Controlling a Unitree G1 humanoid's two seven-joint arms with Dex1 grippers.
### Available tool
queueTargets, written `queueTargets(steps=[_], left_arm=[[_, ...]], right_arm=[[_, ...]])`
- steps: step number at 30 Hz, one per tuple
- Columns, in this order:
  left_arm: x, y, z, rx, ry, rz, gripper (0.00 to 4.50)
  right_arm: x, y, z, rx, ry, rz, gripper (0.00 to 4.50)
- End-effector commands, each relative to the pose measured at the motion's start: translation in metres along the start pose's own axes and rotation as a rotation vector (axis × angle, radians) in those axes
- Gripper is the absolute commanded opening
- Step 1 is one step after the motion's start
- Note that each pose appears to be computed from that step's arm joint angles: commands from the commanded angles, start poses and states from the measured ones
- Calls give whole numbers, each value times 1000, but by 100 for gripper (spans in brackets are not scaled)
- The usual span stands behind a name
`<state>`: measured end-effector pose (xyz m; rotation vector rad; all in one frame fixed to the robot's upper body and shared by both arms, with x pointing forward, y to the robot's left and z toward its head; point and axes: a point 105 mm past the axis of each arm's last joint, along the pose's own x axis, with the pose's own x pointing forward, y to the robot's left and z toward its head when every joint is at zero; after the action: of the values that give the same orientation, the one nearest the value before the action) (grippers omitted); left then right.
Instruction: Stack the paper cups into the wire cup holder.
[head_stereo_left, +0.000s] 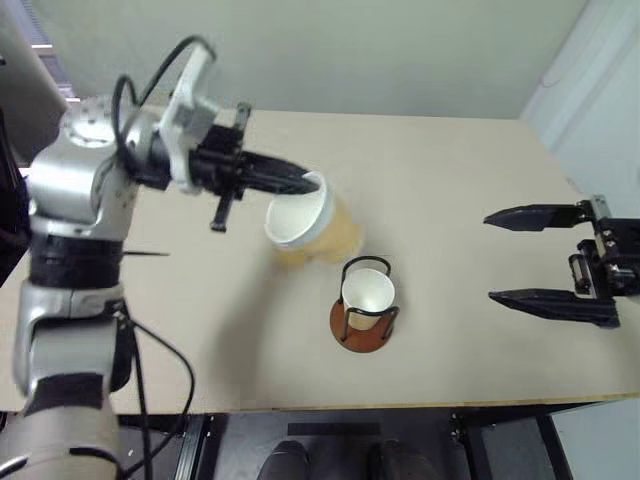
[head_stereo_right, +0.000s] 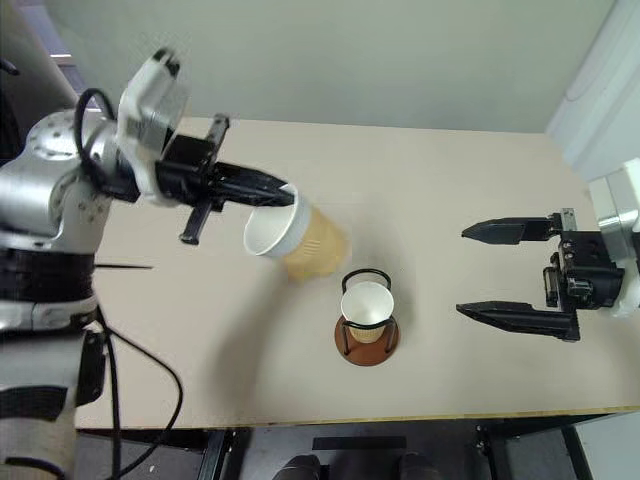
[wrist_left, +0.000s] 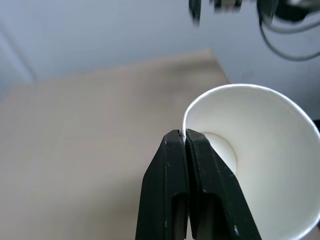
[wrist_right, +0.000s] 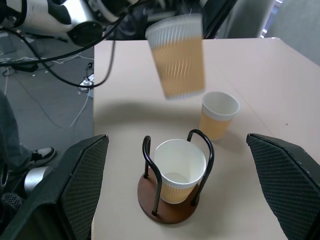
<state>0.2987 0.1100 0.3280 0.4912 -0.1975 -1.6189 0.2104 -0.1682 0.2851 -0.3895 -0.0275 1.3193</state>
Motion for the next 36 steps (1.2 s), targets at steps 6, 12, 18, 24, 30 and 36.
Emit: queueTargets(steps=[6, 12, 18, 24, 30, 36], left_arm=[[48, -8, 1, 79, 3, -236, 3], [64, -9, -32, 117, 138, -299, 3], [70, -5, -47, 130, 178, -305, 3], [71, -12, -60, 157, 251, -357, 3], [77, -14, -67, 165, 273, -387, 3], [82, -9, -68, 175, 278, -373, 165]], right_arm=[[-4, 5, 10, -66, 17, -66, 450], [-6, 9, 9, -64, 39, -109, 450], [-7, 14, 10, -55, 48, -139, 450], [-6, 16, 11, -56, 53, -151, 450], [-4, 17, 10, -55, 55, -170, 450], [-3, 16, 8, -57, 65, -179, 450]])
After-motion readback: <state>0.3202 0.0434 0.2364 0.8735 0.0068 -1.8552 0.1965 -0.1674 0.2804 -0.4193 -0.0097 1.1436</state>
